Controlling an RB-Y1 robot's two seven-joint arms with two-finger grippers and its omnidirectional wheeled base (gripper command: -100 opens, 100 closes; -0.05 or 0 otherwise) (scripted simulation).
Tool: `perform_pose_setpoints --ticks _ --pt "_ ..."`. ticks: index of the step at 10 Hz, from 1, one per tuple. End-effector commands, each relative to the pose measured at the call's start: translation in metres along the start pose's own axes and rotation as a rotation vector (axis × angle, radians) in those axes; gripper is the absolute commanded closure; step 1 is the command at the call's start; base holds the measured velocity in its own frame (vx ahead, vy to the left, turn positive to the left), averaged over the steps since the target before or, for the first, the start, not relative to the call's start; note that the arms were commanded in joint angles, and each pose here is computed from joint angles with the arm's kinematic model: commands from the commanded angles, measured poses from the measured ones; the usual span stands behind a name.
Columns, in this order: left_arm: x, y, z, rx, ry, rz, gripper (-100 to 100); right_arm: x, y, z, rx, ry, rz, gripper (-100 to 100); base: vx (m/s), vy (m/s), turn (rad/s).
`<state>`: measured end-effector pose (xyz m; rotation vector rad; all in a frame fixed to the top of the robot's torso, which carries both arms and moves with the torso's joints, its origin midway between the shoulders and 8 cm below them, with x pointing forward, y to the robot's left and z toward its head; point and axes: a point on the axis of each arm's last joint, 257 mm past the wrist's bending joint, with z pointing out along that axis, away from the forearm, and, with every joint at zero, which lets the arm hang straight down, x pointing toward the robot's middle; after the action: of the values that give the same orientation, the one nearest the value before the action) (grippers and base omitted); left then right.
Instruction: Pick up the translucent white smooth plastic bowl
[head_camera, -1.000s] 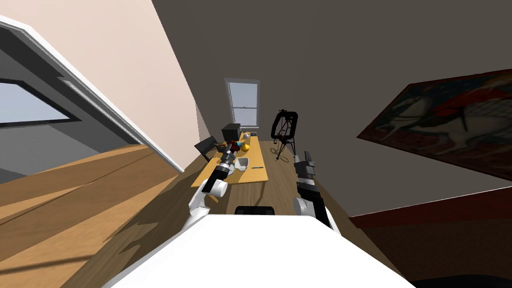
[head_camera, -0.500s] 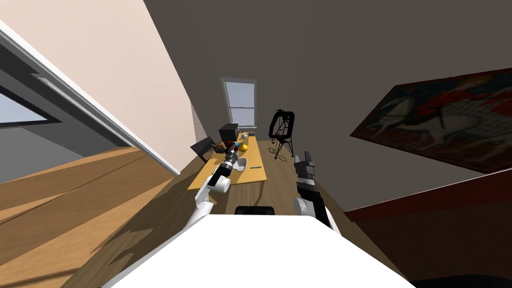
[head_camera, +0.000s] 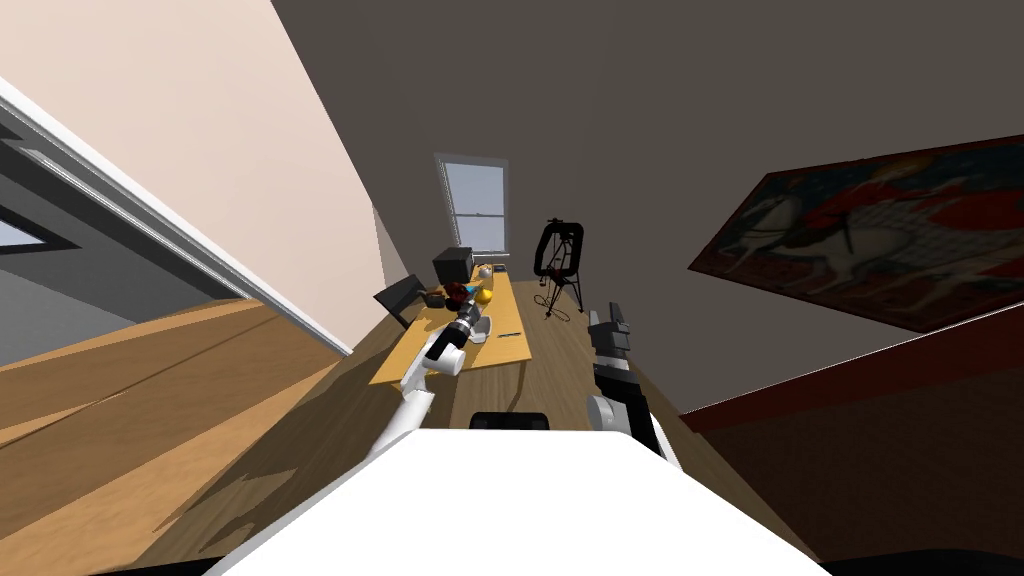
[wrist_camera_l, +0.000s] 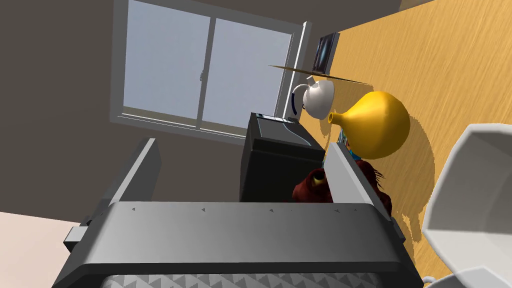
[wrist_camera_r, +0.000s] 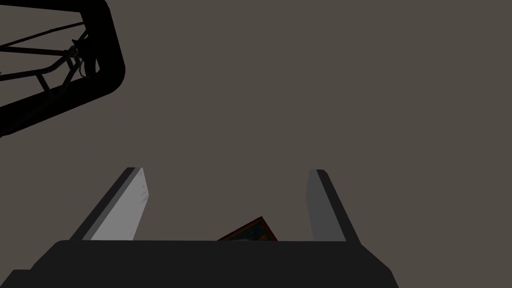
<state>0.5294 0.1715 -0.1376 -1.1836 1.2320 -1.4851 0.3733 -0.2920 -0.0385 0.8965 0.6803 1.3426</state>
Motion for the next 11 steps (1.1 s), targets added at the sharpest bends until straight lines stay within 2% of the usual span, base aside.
perform_pose_setpoints --ticks 1,2,3,4,5,6,11 --pt "0.001 0.012 0.002 -0.043 -0.005 -0.006 -100 0.0 0.0 0.0 0.0 0.0 0.0 0 -0.005 0.015 -0.041" --pt "0.004 0.022 0.01 -0.077 -0.003 -0.018 -100 0.0 0.0 0.0 0.0 0.0 0.0 0 -0.005 0.017 -0.062" --pt "0.002 0.028 0.009 -0.101 -0.01 -0.018 -100 0.0 0.0 0.0 0.0 0.0 0.0 0 -0.004 0.017 -0.03" --pt "0.005 0.038 0.016 -0.137 -0.009 -0.03 -100 0.0 0.0 0.0 0.0 0.0 0.0 0 -0.007 0.019 -0.05" --pt "0.003 0.045 0.015 -0.161 -0.015 -0.029 -100 0.0 0.0 0.0 0.0 0.0 0.0 0 -0.006 0.02 -0.031" --pt "0.006 0.055 0.022 -0.196 -0.015 -0.041 -100 0.0 0.0 0.0 0.0 0.0 0.0 0 -0.003 0.024 -0.039" --pt "0.006 0.096 0.026 -0.346 -0.039 -0.064 -100 0.0 0.0 0.0 0.0 0.0 0.0 0 -0.002 0.03 -0.023"
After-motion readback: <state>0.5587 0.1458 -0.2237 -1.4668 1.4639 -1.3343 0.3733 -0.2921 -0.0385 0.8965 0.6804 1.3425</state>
